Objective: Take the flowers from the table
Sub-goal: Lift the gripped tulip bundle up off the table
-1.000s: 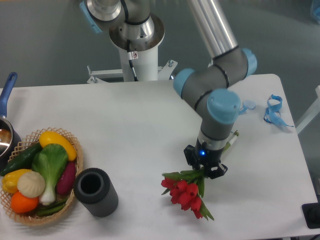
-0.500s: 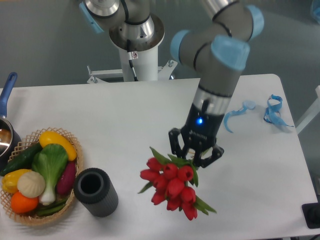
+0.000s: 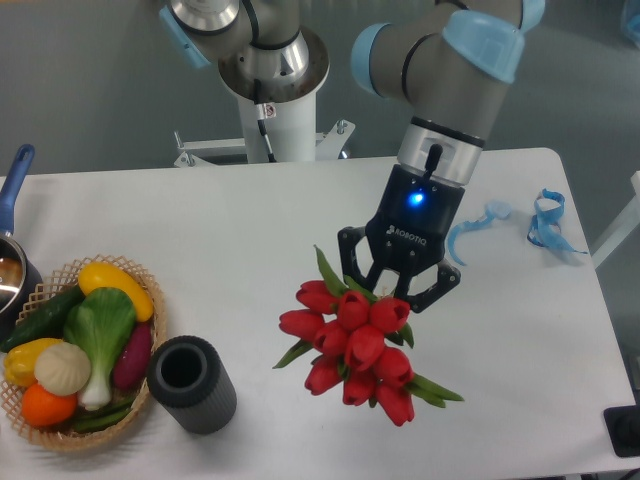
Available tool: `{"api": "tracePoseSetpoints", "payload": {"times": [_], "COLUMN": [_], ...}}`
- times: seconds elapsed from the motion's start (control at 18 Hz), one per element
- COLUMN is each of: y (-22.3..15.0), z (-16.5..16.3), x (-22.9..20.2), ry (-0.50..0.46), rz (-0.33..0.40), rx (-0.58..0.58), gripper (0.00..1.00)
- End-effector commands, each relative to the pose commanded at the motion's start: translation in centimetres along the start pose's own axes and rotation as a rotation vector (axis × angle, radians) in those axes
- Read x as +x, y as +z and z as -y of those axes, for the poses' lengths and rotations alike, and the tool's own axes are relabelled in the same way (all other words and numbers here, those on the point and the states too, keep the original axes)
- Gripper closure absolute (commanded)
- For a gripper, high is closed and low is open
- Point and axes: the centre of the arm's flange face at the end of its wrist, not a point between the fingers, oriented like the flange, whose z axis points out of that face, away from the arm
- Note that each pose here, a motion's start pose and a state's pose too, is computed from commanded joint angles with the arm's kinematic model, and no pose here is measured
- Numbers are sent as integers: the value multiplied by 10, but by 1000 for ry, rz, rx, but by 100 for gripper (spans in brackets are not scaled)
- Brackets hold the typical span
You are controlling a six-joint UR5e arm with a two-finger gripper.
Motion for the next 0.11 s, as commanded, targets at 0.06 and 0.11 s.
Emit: {"api": "tracePoseSetpoints", "payload": {"times": [0.06, 0.11], "y": [-3, -3], "z": [-1, -1], "x": [-2, -2], "ry": [-5, -4], "rz": [4, 5], "rx": [1, 2], "gripper": [76, 76]}}
